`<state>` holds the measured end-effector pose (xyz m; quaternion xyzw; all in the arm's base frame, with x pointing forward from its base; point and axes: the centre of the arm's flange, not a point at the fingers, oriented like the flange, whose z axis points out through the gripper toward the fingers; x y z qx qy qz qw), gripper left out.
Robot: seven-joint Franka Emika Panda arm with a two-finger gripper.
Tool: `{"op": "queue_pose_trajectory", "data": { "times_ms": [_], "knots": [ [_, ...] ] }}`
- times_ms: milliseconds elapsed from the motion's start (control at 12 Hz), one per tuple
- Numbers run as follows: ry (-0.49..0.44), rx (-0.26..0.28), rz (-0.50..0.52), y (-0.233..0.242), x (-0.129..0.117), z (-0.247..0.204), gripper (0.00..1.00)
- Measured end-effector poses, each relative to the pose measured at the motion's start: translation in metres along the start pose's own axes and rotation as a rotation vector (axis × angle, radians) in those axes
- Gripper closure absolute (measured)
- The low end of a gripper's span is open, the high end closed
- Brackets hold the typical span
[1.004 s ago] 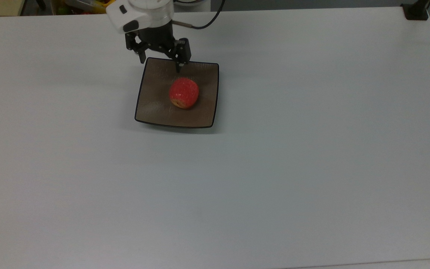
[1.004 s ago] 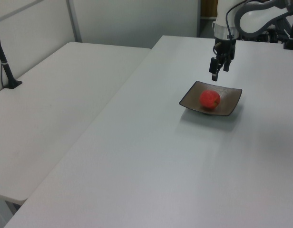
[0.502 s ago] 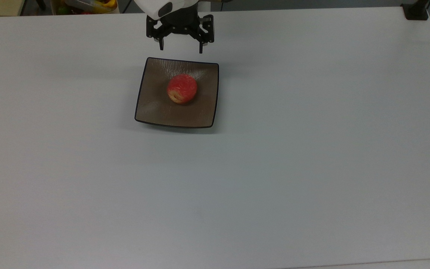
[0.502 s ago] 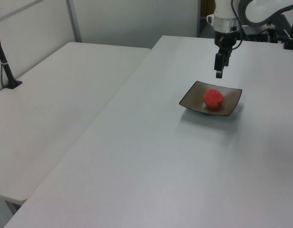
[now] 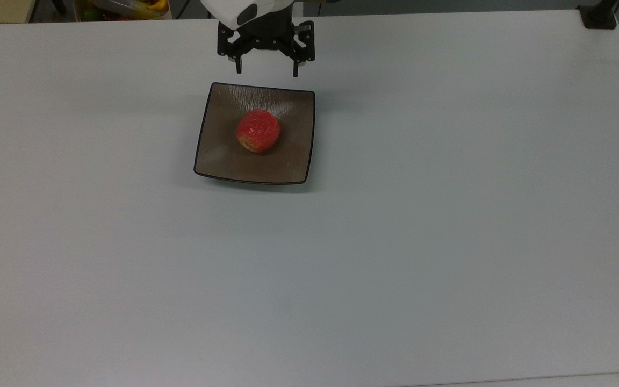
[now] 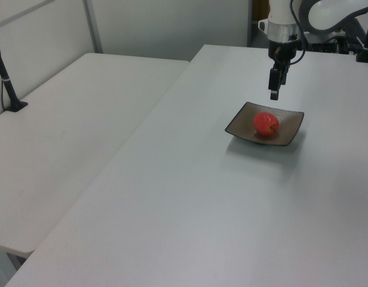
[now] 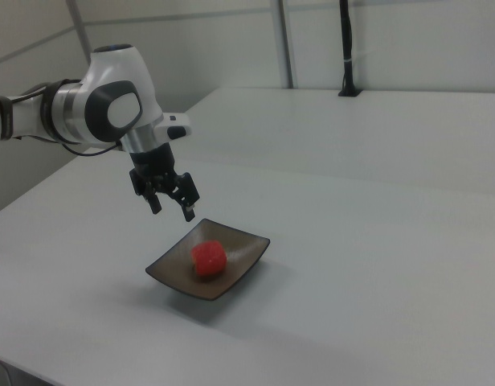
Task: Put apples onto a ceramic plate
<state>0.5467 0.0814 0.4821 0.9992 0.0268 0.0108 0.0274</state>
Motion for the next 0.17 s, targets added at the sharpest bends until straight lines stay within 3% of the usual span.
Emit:
{"op": "queue_pose_trajectory", "data": {
  "times_ms": [167],
  "knots": [
    [0.001,0.000,-0.001,-0.0001,0.0006,0.0009,0.00]
  ]
}}
